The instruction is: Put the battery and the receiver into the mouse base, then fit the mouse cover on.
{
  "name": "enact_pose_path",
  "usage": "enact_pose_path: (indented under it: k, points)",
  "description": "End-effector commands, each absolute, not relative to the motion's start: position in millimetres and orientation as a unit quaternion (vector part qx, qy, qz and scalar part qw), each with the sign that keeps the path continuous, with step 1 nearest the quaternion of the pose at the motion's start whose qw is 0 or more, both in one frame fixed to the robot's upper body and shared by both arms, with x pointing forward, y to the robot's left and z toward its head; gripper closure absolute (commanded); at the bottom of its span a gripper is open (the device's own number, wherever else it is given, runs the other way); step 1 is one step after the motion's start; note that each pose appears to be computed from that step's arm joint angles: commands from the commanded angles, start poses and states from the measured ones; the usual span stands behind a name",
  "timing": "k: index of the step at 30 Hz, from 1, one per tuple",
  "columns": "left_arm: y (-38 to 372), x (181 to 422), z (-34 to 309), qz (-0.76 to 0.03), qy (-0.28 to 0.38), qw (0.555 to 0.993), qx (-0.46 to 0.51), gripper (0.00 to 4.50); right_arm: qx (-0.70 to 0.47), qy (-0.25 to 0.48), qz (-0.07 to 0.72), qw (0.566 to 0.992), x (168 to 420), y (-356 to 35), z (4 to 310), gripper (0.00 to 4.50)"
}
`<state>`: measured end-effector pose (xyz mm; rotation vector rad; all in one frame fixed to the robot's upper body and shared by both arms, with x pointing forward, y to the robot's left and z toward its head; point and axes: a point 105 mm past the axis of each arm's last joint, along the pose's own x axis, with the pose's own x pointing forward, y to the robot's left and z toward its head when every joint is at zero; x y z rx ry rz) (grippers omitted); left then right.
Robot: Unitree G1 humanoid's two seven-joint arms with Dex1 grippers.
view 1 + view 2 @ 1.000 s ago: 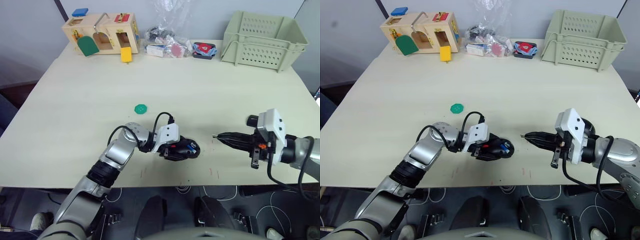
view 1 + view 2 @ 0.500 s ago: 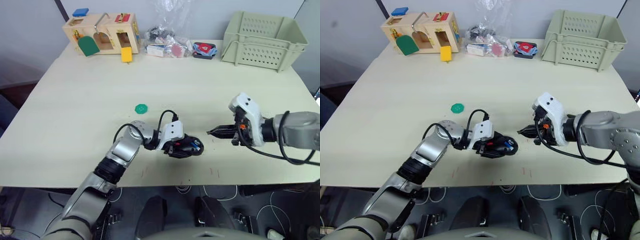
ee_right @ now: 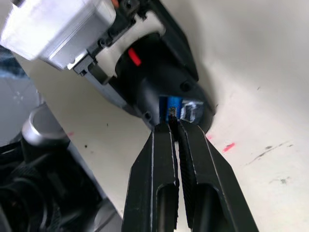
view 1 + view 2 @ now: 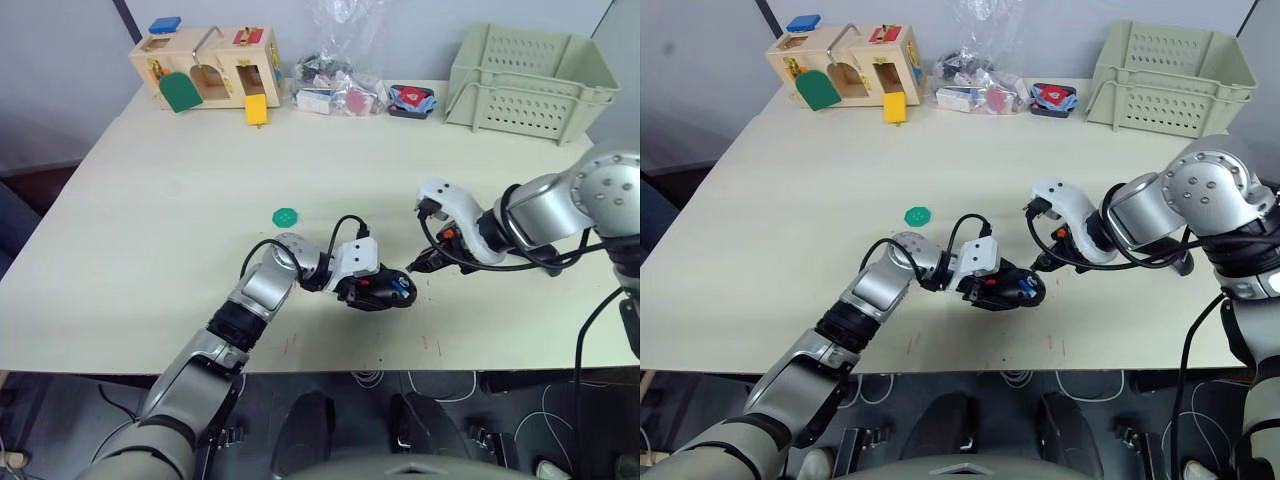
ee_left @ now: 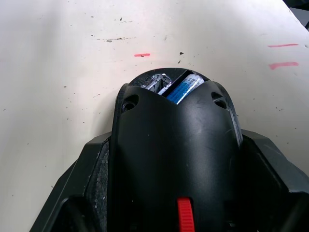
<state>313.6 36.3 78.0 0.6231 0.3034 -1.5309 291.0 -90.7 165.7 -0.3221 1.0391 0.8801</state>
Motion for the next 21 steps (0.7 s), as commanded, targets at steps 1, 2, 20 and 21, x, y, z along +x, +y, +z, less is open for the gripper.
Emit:
enact_pose_path:
  k: [1, 2, 20, 21]
  points:
    - [36.3, 312.8, 61.4, -0.673, 0.169, 0.659, 0.291, 1.57, -0.158, 0.491, 0.386, 0.765, 296.1, -88.1, 172.7, 4.5]
    - [35.8, 313.3, 61.7, -0.673, 0.169, 0.658, 0.293, 1.57, -0.16, 0.494, 0.383, 0.764, 297.1, -86.4, 172.6, 4.5]
    - [40.9, 312.6, 61.3, -0.669, 0.182, 0.657, 0.297, 1.57, -0.162, 0.547, 0.35, 0.743, 297.9, -65.3, 156.2, 4.5]
    - [41.2, 312.5, 61.2, -0.668, 0.183, 0.657, 0.297, 1.57, -0.161, 0.546, 0.348, 0.745, 297.8, -64.9, 155.7, 4.5]
